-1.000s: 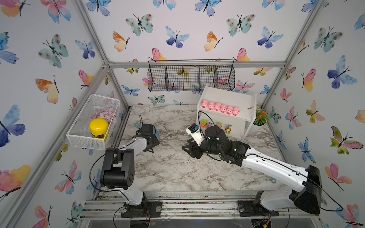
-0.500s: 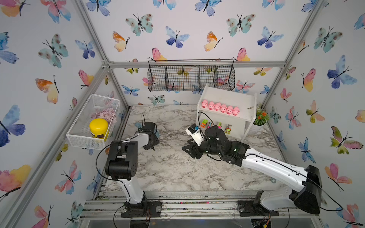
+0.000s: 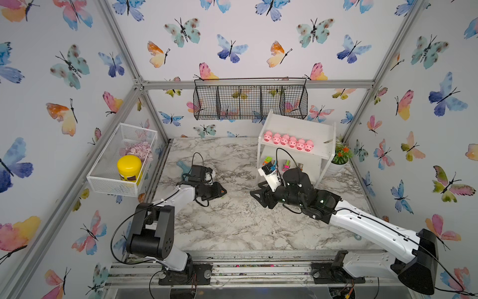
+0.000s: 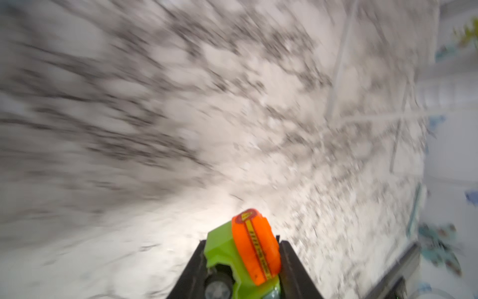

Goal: Organize plastic toys on shelves
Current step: Move the plastic toy to the center of the board.

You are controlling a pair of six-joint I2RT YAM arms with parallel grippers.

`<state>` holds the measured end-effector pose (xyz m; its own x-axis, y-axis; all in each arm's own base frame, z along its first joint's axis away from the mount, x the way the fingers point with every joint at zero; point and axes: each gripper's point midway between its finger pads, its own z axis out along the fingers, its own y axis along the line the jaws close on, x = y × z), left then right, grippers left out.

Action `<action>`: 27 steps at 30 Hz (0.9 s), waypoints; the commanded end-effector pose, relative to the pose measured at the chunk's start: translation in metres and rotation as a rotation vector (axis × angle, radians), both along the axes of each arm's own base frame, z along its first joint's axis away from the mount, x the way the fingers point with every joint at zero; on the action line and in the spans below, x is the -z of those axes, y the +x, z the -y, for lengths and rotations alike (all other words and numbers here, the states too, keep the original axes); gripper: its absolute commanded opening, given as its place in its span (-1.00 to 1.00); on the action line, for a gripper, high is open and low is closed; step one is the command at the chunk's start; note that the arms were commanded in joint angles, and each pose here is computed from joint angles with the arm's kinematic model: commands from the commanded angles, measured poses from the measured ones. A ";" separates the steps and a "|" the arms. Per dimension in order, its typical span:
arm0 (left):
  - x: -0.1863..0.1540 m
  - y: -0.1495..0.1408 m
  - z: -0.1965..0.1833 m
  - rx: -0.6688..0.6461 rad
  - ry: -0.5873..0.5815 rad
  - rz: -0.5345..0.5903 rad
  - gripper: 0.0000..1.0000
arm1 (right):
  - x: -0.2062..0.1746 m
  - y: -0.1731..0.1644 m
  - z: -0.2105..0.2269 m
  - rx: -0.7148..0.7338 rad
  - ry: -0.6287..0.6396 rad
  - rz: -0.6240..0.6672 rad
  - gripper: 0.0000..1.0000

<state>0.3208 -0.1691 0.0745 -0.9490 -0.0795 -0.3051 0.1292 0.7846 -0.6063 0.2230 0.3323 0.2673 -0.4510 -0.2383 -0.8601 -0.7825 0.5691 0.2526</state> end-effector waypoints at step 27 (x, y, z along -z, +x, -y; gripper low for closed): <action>0.013 -0.034 0.052 0.157 -0.002 0.018 0.28 | 0.070 -0.029 0.045 -0.031 -0.127 -0.049 0.20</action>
<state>0.2636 -0.2443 0.0421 -0.9545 0.1824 -0.2360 0.2945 0.7024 -0.6480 0.2038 0.2908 0.2199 -0.5256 -0.2437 -0.8151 -0.7299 0.6213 0.2849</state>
